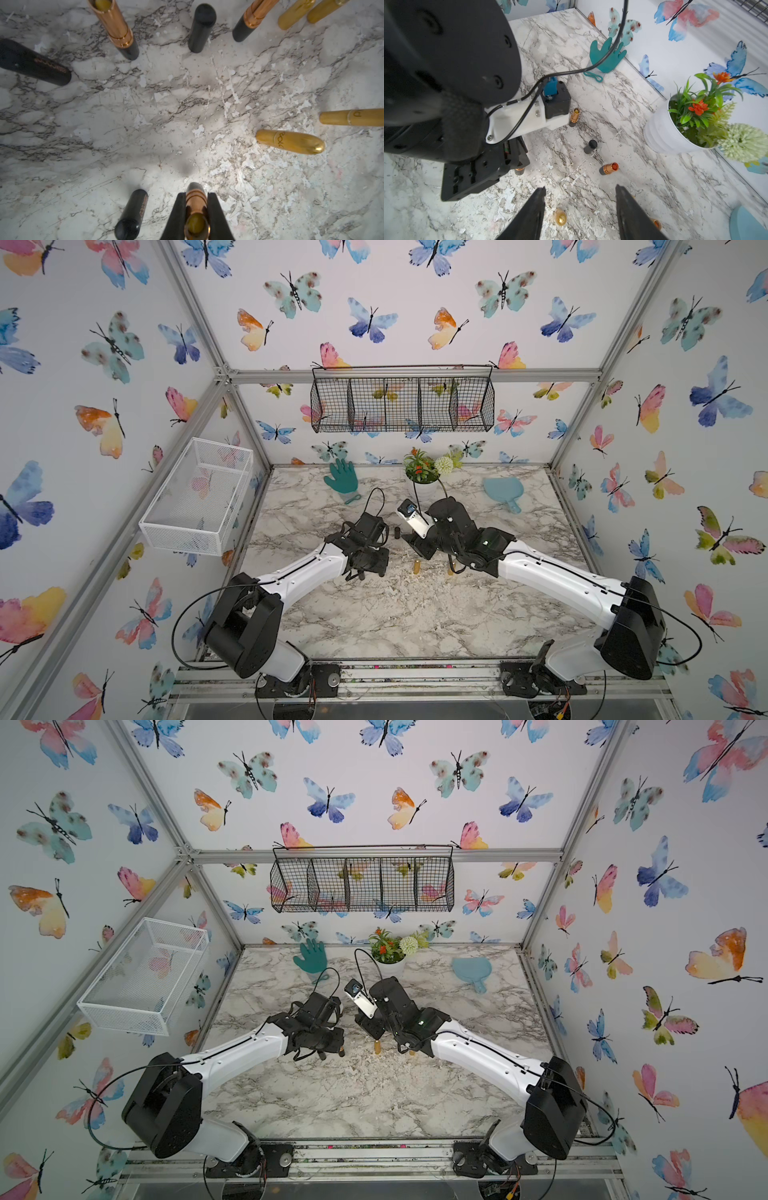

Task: Open the lipstick cap
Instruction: Place the lipstick at the center of the board.

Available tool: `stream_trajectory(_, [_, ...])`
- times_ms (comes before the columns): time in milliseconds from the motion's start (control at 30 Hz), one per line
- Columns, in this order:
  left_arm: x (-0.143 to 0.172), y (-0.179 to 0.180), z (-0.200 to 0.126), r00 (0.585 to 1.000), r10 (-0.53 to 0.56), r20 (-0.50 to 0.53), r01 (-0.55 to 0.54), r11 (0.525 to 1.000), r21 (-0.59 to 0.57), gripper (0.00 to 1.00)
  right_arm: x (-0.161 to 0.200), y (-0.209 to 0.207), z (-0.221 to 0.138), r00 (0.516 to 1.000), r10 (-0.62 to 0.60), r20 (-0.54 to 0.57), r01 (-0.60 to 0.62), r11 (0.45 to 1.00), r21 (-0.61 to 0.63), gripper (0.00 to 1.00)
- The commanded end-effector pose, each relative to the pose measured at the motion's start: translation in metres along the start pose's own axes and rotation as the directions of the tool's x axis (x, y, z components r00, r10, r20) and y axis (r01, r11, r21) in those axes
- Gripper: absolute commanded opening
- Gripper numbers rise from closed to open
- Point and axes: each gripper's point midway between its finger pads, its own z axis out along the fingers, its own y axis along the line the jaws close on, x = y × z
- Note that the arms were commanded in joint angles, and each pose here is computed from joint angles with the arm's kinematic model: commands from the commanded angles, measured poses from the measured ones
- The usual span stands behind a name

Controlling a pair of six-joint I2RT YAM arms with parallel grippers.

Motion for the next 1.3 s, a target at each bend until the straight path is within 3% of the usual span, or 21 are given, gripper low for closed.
stream_trajectory(0, [-0.003, 0.008, 0.004, 0.999, 0.021, 0.032, -0.019, 0.999, -0.044, 0.17, 0.009, 0.002, 0.004, 1.0, 0.01, -0.029, -0.009, 1.0, 0.01, 0.57])
stream_trajectory(400, [0.009, 0.006, 0.017, 0.999, 0.032, 0.005, -0.032, 0.998, -0.062, 0.19, 0.017, 0.004, 0.012, 0.999, 0.009, -0.046, -0.009, 1.0, 0.005, 0.56])
stream_trajectory(633, [0.018, 0.005, 0.02, 0.999, 0.04, -0.02, -0.041, 0.996, -0.076, 0.31, 0.022, 0.005, 0.014, 0.998, 0.015, -0.053, -0.014, 1.0, 0.005, 0.56])
stream_trajectory(800, [0.015, 0.005, 0.016, 0.999, 0.04, -0.016, -0.041, 0.995, -0.086, 0.34, 0.022, 0.004, 0.012, 0.999, 0.021, -0.049, -0.021, 1.0, 0.009, 0.56])
stream_trajectory(1033, [-0.02, -0.01, -0.017, 0.997, 0.047, 0.061, -0.043, 0.997, -0.056, 0.57, 0.016, -0.005, 0.001, 0.999, 0.028, -0.041, -0.025, 0.998, 0.056, 0.55])
stream_trajectory(1133, [-0.039, -0.021, -0.035, 0.993, 0.084, 0.079, -0.081, 0.996, -0.032, 0.61, 0.011, -0.016, -0.012, 0.999, 0.047, -0.025, -0.044, 0.993, 0.105, 0.54])
stream_trajectory(1267, [-0.05, -0.043, -0.04, 0.992, 0.124, 0.026, -0.125, 0.991, 0.04, 0.62, 0.001, -0.025, -0.035, 0.996, 0.086, 0.039, -0.091, 0.986, 0.14, 0.54])
